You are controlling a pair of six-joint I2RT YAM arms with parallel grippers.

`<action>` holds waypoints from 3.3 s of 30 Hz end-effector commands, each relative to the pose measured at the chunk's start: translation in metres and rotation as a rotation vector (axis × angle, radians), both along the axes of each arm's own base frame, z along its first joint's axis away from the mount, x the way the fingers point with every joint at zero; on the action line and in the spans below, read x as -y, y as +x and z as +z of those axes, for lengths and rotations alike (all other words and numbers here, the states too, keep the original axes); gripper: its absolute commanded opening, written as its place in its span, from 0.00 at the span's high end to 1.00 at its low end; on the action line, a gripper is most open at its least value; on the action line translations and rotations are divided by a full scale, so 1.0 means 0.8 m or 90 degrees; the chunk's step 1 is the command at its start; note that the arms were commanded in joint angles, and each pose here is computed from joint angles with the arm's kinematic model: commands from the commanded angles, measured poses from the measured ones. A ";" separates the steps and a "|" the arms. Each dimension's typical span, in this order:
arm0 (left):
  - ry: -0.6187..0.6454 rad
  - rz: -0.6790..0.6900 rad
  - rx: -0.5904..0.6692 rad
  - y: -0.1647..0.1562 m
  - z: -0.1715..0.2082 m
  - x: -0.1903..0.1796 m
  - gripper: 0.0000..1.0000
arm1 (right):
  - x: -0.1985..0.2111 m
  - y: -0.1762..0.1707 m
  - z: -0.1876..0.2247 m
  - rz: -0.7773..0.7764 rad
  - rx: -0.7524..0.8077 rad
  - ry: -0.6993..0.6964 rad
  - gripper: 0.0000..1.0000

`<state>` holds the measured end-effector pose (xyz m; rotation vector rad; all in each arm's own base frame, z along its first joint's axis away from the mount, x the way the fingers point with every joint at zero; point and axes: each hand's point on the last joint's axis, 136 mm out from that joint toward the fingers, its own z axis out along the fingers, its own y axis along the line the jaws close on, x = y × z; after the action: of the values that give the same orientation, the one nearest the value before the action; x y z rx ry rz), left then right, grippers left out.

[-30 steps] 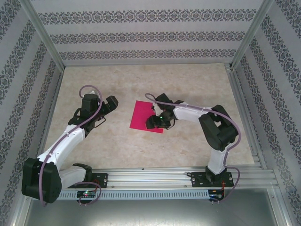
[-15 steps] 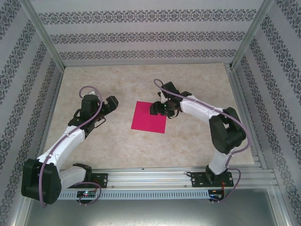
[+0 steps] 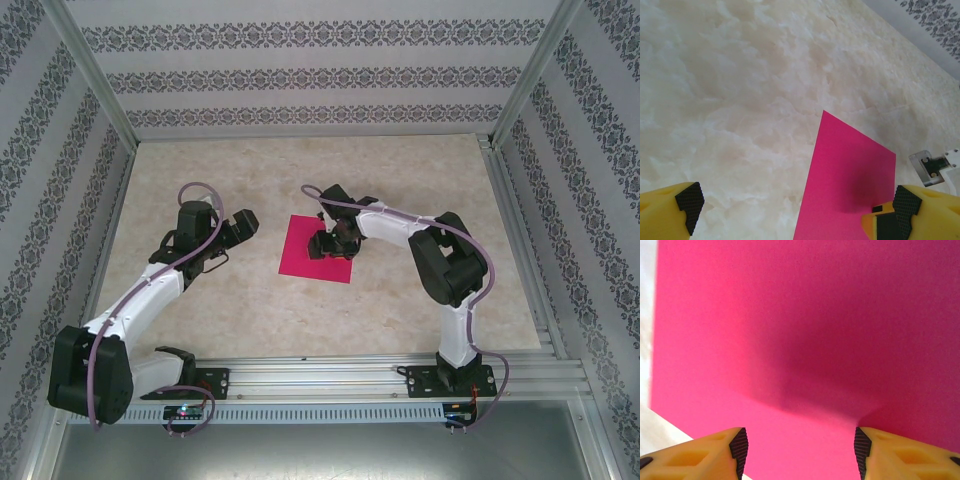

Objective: Fold a paper plane with a square sheet of paper (pick it up from the middle)
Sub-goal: Move the square sheet of paper to the center of the table, then fold the square sheet of paper in half at the center of the table.

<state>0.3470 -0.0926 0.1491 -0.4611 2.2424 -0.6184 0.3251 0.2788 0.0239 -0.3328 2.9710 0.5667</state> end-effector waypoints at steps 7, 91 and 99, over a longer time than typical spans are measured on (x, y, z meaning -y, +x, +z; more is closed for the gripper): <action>0.012 -0.062 0.015 0.006 0.011 0.013 0.00 | 0.064 -0.025 0.004 0.229 -0.011 -0.115 0.41; 0.018 -0.109 -0.066 -0.001 -0.031 0.038 0.00 | 0.025 -0.039 -0.058 -0.045 -0.085 -0.268 0.13; 0.014 -0.109 -0.066 0.000 -0.030 0.038 0.00 | 0.005 -0.020 -0.019 -0.041 -0.039 -0.217 0.28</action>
<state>0.3410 -0.1205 0.1148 -0.3349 2.4271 -0.6771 0.3172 0.2732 0.0127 -0.2266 3.0939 0.0531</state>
